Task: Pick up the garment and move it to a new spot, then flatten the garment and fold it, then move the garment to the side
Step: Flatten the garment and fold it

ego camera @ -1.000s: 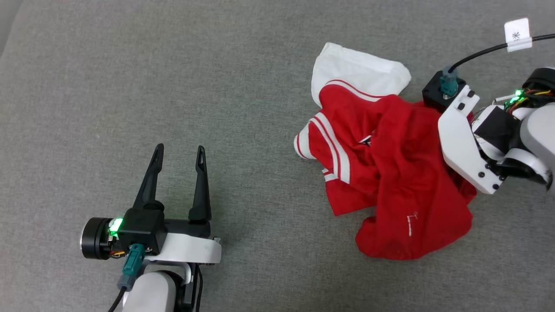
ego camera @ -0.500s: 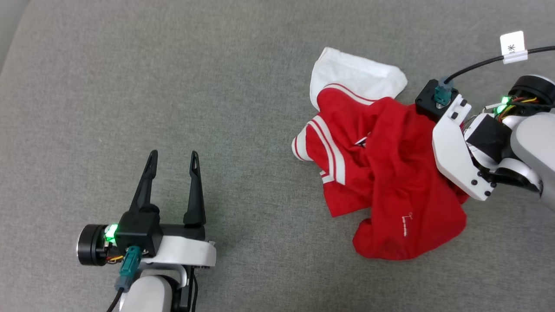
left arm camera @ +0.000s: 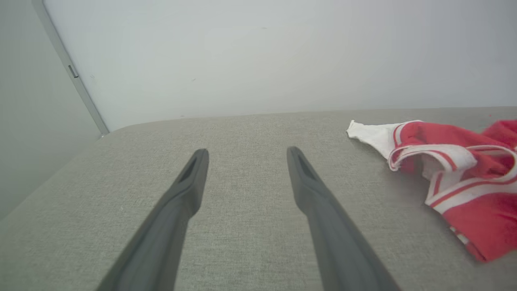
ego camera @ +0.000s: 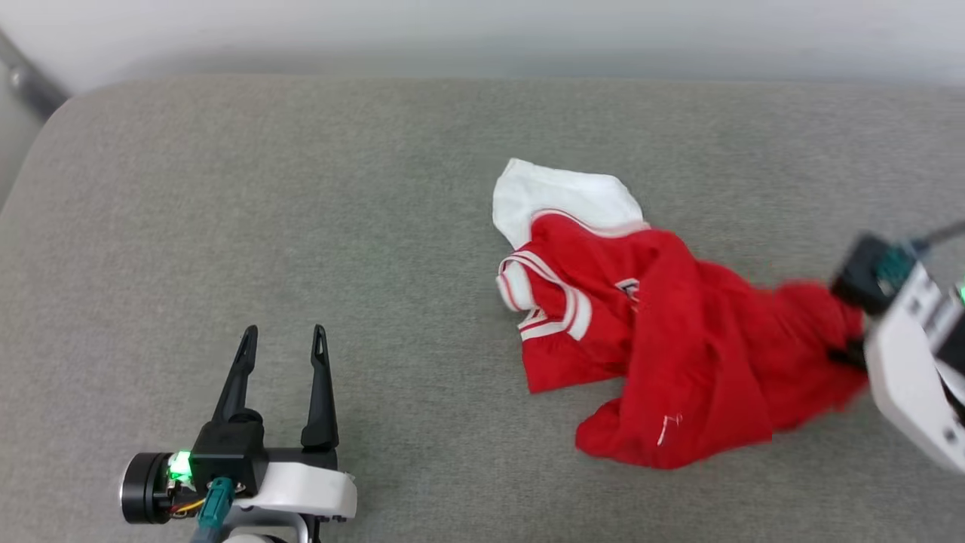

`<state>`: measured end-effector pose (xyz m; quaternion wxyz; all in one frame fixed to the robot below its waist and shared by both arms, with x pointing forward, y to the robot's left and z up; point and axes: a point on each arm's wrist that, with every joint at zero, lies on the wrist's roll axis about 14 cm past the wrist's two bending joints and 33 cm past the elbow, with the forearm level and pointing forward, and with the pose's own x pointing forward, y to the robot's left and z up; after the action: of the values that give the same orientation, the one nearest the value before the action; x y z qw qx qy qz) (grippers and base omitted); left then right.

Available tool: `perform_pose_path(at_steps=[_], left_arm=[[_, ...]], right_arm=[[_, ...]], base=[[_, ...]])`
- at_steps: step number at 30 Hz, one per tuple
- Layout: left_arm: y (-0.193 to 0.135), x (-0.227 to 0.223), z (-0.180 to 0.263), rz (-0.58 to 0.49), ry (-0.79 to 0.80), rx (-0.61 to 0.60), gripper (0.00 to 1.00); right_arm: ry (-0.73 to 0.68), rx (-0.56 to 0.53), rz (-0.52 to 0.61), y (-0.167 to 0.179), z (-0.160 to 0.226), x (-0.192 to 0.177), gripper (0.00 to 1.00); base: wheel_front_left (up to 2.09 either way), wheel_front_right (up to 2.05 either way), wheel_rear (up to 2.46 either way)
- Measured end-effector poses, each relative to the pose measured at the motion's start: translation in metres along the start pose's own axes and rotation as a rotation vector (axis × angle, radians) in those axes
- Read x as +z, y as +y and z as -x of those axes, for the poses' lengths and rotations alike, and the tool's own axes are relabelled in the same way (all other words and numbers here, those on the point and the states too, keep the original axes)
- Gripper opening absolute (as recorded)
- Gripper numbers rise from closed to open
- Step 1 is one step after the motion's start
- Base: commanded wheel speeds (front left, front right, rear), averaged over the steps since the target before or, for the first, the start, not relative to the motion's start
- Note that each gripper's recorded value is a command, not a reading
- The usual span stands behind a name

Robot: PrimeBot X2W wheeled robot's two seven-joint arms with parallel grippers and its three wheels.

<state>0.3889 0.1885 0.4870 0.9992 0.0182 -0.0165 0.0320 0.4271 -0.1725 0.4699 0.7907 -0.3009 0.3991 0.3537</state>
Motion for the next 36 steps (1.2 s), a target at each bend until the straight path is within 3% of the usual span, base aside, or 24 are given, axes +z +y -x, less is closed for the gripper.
perform_pose_path(at_steps=[8,13,14,15,16,19,20,27,31,36], left_arm=[[-0.014,0.002,-0.002,0.006,-0.008,-0.045,1.00],[-0.015,0.000,-0.003,0.000,-0.002,-0.052,1.00],[-0.015,0.000,-0.002,-0.001,-0.002,-0.053,1.00],[-0.016,-0.001,-0.002,-0.001,-0.001,-0.054,1.00],[-0.016,-0.001,-0.001,-0.002,0.000,-0.053,1.00],[-0.016,0.001,0.002,-0.004,-0.005,-0.054,1.00],[-0.014,0.002,0.007,-0.009,-0.003,-0.050,1.00],[-0.009,0.002,0.009,-0.013,-0.002,-0.032,1.00],[-0.010,-0.002,0.005,-0.015,0.007,-0.034,1.00],[-0.010,-0.005,-0.006,-0.024,0.010,-0.037,1.00]], right_arm=[[0.241,0.129,-0.243,0.069,0.010,-0.142,0.00],[0.272,0.169,-0.359,0.098,0.001,-0.175,0.00],[0.254,0.158,-0.376,0.096,0.000,-0.174,0.12],[0.232,0.148,-0.394,0.094,-0.001,-0.172,0.51],[0.208,0.134,-0.404,0.091,-0.001,-0.169,1.00],[0.102,0.052,-0.413,0.061,0.005,-0.147,1.00],[0.023,-0.034,-0.392,0.027,0.022,-0.126,1.00],[-0.144,-0.196,-0.260,-0.048,0.066,-0.046,1.00],[-0.116,-0.194,-0.172,-0.057,0.058,-0.010,1.00],[0.010,-0.148,-0.066,-0.052,0.021,0.020,1.00]], base=[[0.00,0.00,0.00],[0.00,0.00,0.00],[0.00,0.00,0.00],[0.00,0.00,0.00],[0.00,0.00,0.00],[0.00,0.00,0.00],[0.00,0.00,0.00],[0.00,0.00,0.00],[0.00,0.00,0.00],[0.00,0.00,0.00]])
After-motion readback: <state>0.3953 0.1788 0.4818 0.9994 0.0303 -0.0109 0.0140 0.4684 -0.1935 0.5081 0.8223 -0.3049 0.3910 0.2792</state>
